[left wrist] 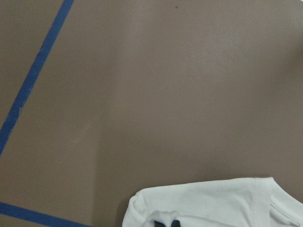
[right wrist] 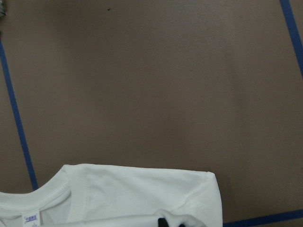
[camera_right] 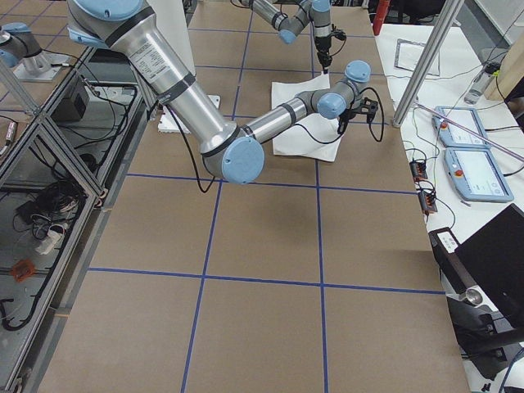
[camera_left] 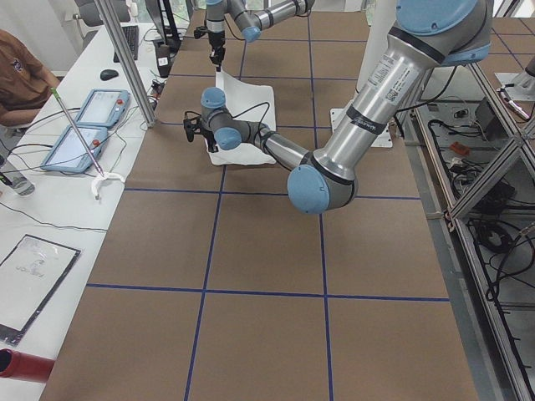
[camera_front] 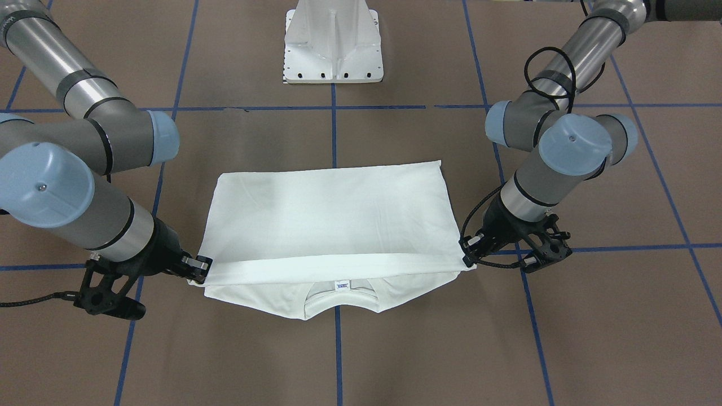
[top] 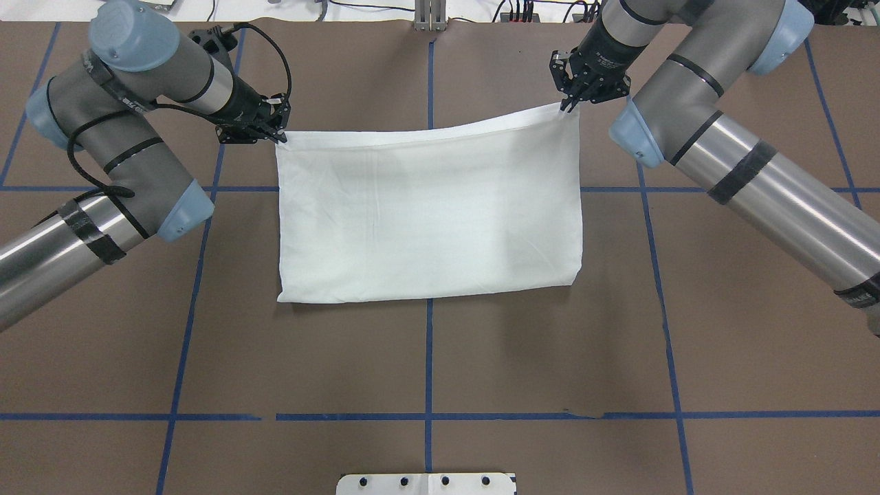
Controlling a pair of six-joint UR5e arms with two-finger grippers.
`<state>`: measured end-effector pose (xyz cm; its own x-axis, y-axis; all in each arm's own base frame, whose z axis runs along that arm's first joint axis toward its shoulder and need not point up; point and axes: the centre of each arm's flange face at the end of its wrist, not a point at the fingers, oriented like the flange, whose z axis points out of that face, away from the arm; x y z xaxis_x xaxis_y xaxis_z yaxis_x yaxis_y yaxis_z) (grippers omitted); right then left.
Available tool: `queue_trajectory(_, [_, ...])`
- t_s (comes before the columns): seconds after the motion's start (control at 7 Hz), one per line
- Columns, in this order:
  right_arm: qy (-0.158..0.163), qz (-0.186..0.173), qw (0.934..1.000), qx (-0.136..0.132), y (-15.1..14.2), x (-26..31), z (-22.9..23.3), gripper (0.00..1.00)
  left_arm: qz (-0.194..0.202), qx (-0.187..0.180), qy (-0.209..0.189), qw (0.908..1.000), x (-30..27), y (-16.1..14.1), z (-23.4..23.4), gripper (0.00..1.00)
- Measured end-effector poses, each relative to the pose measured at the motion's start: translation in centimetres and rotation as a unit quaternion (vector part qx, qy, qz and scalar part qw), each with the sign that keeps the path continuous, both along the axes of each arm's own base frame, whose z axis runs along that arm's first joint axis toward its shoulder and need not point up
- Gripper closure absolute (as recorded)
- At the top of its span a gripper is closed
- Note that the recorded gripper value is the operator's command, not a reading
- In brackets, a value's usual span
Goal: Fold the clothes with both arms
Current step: 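Lay the hem down at the collar and open both grippers, withdrawing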
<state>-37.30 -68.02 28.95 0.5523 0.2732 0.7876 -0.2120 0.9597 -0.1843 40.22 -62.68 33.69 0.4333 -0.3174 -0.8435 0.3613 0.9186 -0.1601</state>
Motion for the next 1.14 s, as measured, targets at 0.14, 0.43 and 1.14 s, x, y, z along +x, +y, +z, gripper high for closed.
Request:
queue_trajectory(0.14, [0.008,-0.001,1.0000,0.000,-0.9,-0.7,0.2,1.00,-0.004,0.000,-0.004,1.0000,0.2,-0.4,0.5,1.00])
queue_trajectory(0.43, [0.015,-0.006,0.9999,-0.002,-1.3,-1.9,0.5,1.00,-0.007,0.002,-0.005,1.0000,0.4,-0.7,0.5,1.00])
queue_trajectory(1.14, [0.008,-0.024,0.9994,0.024,0.9,-4.3,1.2,0.00,-0.008,0.015,0.005,0.9998,0.0,-0.4,-0.5,0.01])
